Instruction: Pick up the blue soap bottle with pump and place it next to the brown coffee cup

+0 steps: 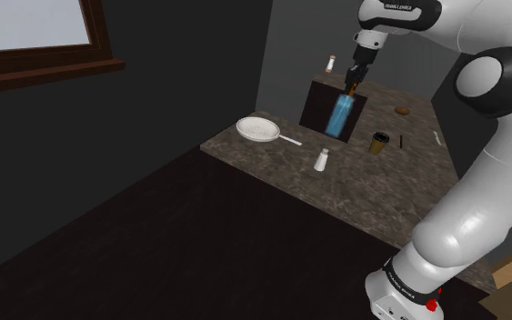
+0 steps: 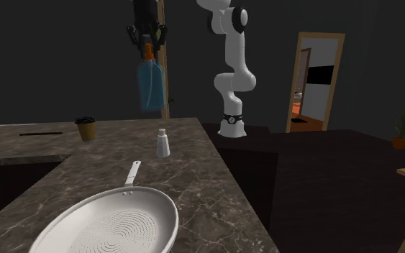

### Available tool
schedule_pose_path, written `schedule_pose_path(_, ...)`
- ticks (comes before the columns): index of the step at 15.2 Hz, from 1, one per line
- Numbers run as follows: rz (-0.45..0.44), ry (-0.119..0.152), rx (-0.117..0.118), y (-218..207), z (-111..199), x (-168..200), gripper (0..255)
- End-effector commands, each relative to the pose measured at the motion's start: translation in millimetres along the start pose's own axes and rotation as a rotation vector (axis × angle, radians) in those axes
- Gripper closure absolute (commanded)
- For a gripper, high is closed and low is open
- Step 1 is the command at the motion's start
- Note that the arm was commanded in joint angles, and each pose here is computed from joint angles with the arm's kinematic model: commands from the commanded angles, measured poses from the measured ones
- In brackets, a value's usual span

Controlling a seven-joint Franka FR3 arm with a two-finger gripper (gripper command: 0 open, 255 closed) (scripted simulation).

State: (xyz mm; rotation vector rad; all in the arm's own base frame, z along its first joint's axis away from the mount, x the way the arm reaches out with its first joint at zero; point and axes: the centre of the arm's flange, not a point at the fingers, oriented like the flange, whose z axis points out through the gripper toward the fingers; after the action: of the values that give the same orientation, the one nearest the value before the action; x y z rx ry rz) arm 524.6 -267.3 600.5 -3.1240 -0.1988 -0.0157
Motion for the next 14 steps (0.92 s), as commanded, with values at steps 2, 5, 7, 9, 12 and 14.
schedule_pose_path(2, -0.002, 0.001, 0.0, 31.1, -0.7, -24.1, 255)
schedule_pose_path(5, -0.002, 0.001, 0.0, 61.5, -1.3, -49.5, 255)
schedule_pose_path(7, -0.002, 0.001, 0.0, 81.7, -1.8, -66.4, 255)
schedule_pose_path(9, -0.002, 0.001, 0.0, 102.0, -2.2, -83.4, 255)
schedule_pose_path(12, -0.002, 0.001, 0.0, 132.3, -2.8, -108.8, 255)
schedule_pose_path(14, -0.002, 0.001, 0.0, 152.6, -3.3, -125.7, 255)
